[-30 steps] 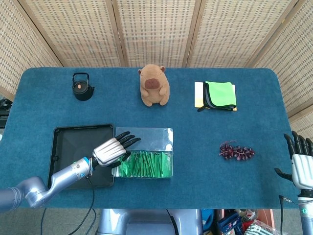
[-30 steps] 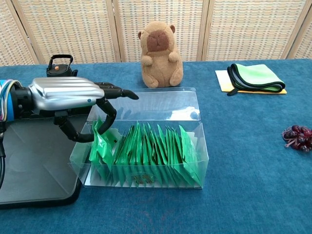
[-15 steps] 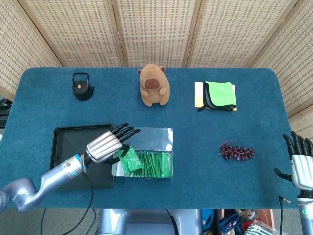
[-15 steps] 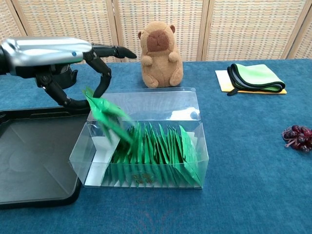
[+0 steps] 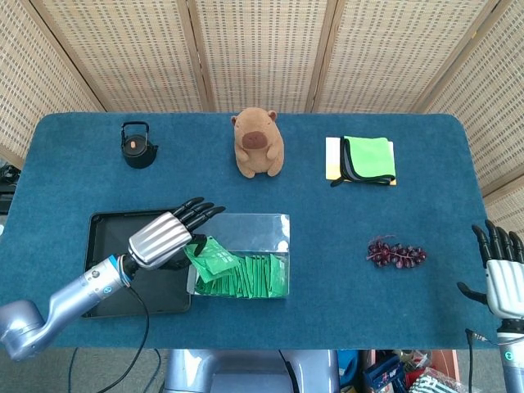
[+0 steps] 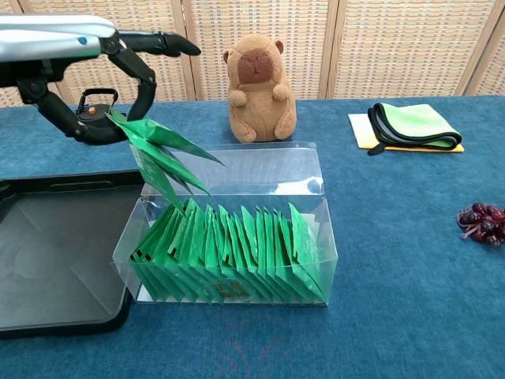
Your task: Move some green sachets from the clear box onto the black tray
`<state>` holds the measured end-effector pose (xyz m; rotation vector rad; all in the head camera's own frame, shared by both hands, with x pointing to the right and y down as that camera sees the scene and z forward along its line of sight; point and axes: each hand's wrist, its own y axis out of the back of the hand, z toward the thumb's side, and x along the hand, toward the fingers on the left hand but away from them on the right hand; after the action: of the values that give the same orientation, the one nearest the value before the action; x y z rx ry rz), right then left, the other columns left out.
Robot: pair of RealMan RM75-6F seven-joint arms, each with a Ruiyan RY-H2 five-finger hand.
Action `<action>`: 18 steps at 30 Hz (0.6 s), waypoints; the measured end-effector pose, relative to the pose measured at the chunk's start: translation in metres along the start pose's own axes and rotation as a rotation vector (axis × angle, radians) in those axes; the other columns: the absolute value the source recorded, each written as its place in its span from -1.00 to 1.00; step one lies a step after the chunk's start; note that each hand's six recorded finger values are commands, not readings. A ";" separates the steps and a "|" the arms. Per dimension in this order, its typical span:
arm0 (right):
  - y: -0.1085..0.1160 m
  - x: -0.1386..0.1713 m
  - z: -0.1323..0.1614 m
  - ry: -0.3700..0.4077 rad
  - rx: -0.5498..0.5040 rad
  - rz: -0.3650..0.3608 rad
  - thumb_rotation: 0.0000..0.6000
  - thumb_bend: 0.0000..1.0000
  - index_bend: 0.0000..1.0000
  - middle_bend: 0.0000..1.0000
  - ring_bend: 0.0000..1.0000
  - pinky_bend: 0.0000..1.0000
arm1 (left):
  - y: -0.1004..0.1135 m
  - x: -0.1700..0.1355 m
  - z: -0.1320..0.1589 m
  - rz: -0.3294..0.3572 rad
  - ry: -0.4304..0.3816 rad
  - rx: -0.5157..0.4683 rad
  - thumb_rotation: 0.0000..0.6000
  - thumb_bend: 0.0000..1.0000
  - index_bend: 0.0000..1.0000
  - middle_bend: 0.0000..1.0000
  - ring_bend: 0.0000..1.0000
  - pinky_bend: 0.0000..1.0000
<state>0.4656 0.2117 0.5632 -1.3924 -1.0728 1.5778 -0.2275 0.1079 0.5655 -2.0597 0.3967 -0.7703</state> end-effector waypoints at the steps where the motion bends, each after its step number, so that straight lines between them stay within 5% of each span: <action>1: 0.000 0.000 0.001 0.002 0.000 0.000 1.00 -1.00 -1.00 -1.00 -1.00 -1.00 | 0.002 -0.002 -0.001 0.005 0.004 0.000 1.00 -0.05 0.49 -1.00 -1.00 -1.00; 11: 0.000 0.003 0.005 0.017 0.005 -0.001 1.00 -1.00 -1.00 -1.00 -1.00 -1.00 | 0.018 -0.031 -0.025 0.035 0.087 0.002 1.00 -0.05 0.49 -1.00 -1.00 -1.00; 18: 0.000 0.005 0.008 0.025 0.008 -0.002 1.00 -1.00 -1.00 -1.00 -1.00 -1.00 | 0.007 -0.080 -0.070 -0.040 0.261 0.018 1.00 -0.05 0.49 -1.00 -1.00 -1.00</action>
<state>0.4572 0.2155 0.5620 -1.4012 -1.0518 1.5579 -0.3340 0.1030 0.5596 -1.9609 0.4921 -1.0685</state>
